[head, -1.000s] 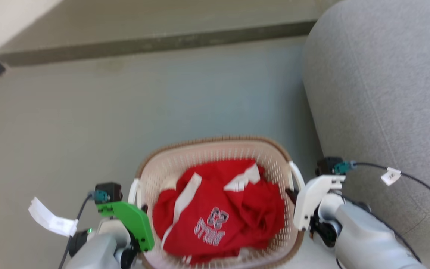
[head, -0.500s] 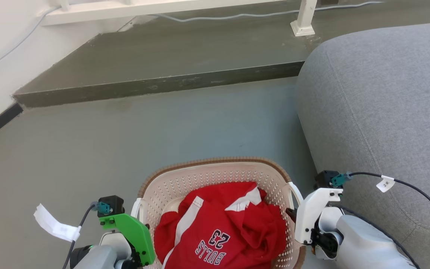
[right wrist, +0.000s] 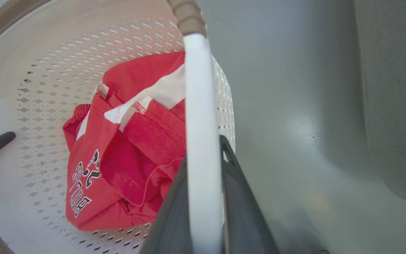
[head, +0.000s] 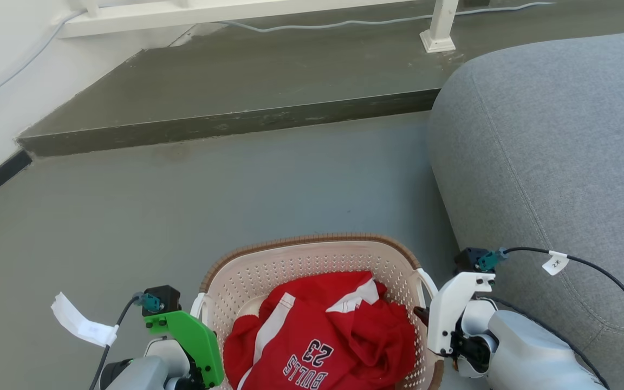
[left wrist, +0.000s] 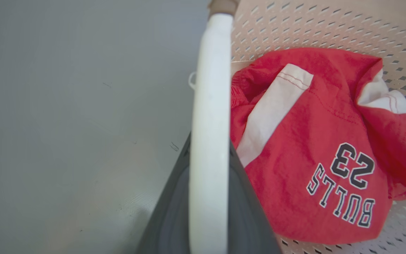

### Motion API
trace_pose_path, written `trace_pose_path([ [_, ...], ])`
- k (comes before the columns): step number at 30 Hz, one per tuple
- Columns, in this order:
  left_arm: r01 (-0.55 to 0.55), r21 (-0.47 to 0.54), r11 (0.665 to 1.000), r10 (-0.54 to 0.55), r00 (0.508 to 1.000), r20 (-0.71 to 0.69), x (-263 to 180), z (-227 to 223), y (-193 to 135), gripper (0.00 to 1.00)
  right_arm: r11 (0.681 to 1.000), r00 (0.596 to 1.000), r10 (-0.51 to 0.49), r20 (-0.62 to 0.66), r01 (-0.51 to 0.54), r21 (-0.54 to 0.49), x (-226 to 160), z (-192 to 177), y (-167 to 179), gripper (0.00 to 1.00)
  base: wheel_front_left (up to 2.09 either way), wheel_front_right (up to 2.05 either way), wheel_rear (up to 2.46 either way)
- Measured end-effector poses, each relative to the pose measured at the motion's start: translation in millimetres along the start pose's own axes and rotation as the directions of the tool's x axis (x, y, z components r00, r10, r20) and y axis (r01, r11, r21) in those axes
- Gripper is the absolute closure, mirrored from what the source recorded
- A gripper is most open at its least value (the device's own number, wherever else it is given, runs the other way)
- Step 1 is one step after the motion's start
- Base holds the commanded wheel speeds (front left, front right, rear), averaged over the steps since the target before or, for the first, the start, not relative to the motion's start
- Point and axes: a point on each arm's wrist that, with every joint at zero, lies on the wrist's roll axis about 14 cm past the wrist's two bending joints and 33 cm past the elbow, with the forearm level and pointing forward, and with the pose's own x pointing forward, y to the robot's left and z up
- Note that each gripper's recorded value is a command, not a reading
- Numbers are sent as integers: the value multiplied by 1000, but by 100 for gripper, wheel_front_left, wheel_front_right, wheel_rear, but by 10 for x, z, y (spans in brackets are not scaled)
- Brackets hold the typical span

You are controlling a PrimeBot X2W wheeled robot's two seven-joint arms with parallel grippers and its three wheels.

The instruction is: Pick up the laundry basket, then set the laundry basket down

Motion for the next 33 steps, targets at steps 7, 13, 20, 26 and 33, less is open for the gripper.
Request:
trace_pose_path([
  [7, 1, -9, 1000, -1, 1000, -4, 8, -8, 2, 100, 1000, 1000, 0, -8, 0, 0, 7, 7, -3, 100, 0, 0, 0],
  [13, 2, -22, 1000, -2, 1000, -7, 16, -15, 3, 100, 1000, 1000, 1, -8, -1, 0, 13, 34, -3, 100, 0, 0, 0],
  [20, 2, -26, 1000, -2, 1000, -12, 25, -26, 4, 100, 1000, 1000, 0, -13, 0, 1, 17, 19, -11, 100, 0, 0, 0],
  [26, 1, -30, 1000, -1, 1000, -16, 34, -37, 2, 100, 1000, 1000, -1, -16, 1, 7, 18, 8, -21, 100, 0, 0, 0],
  [33, 1, -28, 1000, -2, 1000, -27, 57, -59, 4, 100, 1000, 1000, -2, -24, 2, 9, 33, -3, -37, 100, 0, 0, 0],
])
